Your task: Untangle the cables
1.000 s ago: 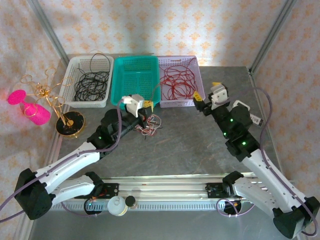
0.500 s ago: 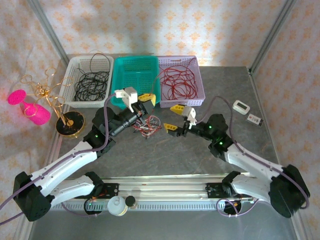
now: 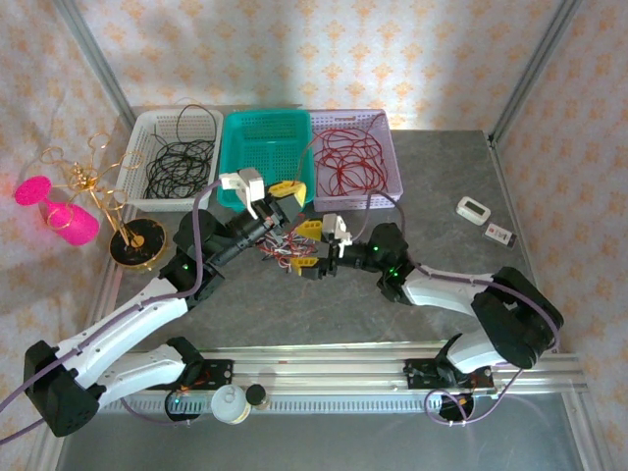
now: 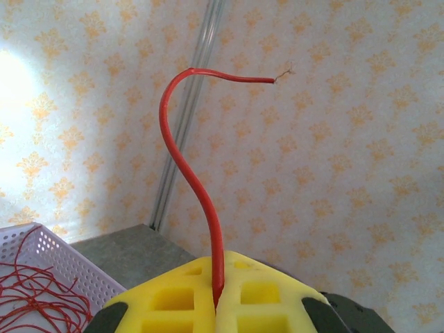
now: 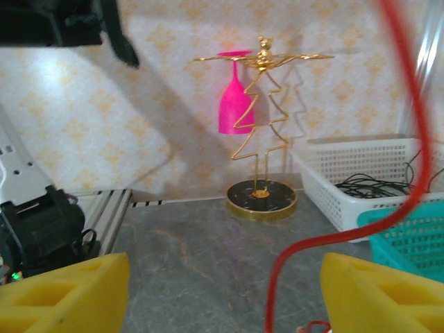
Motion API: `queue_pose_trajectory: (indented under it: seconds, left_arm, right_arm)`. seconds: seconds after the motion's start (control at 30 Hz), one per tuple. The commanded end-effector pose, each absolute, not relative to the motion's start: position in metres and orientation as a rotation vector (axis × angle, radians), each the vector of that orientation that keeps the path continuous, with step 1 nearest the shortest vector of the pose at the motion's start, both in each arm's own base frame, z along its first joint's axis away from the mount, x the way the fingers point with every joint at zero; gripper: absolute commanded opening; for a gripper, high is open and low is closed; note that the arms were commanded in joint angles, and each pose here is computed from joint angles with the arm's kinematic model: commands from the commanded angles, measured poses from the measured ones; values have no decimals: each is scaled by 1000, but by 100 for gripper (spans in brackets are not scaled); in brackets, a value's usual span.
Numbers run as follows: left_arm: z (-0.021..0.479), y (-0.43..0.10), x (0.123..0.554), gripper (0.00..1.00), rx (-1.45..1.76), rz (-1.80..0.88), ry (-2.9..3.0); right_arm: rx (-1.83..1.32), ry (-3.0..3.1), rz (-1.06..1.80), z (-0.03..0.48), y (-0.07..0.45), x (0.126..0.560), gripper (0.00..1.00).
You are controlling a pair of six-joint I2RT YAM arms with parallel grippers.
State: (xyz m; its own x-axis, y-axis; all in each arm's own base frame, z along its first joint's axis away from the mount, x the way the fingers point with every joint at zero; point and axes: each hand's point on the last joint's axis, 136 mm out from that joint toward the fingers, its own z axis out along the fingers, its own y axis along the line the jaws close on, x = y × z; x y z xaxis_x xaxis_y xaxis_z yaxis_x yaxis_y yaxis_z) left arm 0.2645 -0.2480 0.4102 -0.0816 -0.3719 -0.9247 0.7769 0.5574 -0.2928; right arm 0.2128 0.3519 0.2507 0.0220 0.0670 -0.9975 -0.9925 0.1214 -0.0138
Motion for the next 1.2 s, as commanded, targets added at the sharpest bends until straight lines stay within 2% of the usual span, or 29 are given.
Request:
queue_pose_trajectory:
  seconds: [0.0,0.37,0.5,0.63,0.73,0.9,1.17]
  left_arm:
    - [444,-240,252,0,389,-1012,1227]
    - [456,-236,250,0,386,-991,1202]
    - [461,-234,249,0,390,-978,1196]
    - [473,-228,248,0,383,-934,1173]
    - [489,-222,248,0,371,-894,1147]
    - [512,-214,254,0,330,-835,1102]
    - [548,-198,253,0,258,-791,999]
  right_arm:
    - [-1090,1189,1091,251,355,218,70]
    - [-1135,1330,990,201,361,237,49]
    - [-1135,1354,964,194,363,244,36]
    - [-1099,1392,884,187,358,257,16]
    - [-1072,1417,828,181,353,263,8]
    - [-1039,1451,778,173,345,268,0]
    - [-960,1502,656,172,336,281,0]
